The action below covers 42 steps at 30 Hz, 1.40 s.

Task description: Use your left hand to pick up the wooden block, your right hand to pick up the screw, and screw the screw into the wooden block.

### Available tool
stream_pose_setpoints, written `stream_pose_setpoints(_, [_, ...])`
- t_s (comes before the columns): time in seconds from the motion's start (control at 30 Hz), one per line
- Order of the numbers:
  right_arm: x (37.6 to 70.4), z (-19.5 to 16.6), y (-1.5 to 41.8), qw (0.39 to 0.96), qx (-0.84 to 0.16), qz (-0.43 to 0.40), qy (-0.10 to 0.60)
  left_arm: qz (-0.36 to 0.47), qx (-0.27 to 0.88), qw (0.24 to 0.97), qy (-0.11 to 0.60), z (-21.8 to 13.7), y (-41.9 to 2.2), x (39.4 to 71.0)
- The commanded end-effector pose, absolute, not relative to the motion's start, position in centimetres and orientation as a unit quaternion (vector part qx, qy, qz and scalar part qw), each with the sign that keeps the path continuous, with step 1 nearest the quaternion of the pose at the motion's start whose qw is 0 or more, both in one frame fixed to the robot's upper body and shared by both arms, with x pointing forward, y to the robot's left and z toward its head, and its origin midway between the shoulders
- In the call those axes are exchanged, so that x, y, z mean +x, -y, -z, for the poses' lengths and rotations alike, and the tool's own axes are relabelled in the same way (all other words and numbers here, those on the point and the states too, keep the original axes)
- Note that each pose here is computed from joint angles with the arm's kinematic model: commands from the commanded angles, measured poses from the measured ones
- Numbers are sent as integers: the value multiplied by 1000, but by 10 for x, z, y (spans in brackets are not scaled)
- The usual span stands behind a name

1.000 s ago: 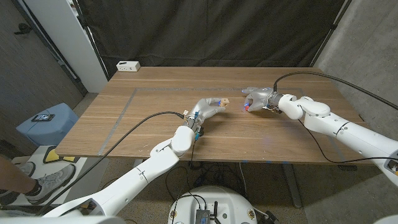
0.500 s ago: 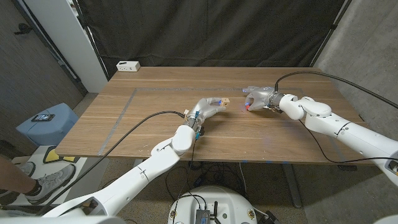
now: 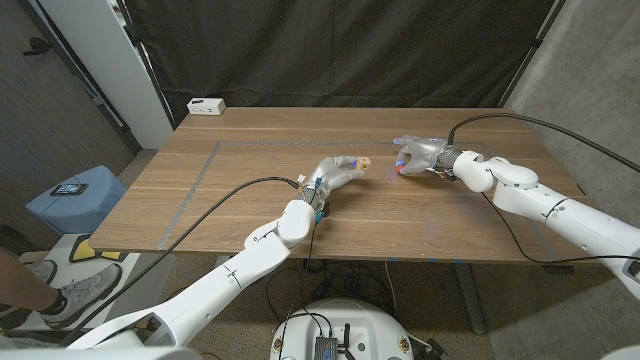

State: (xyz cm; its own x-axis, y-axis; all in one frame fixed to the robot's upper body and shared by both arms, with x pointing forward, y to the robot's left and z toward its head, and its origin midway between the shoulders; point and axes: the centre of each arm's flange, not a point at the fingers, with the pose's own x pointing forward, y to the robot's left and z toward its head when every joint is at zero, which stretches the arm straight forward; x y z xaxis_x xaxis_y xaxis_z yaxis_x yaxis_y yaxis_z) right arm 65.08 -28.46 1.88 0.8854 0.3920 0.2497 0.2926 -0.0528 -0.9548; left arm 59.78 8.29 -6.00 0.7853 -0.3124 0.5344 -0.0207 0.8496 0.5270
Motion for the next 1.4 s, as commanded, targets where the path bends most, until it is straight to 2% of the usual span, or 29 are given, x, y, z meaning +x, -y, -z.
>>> stream_pose_setpoints(0.03, [644,-24,290,679,-692,-29,245,83,260,908,318,59,-79,599])
stream_pose_setpoints(0.67, [612,-35,290,740,-621,-1,258,87,254,908,321,62,-78,599])
stream_pose_setpoints(1.4, [596,-28,289,825,-493,8,277,93,258,905,326,56,-83,604])
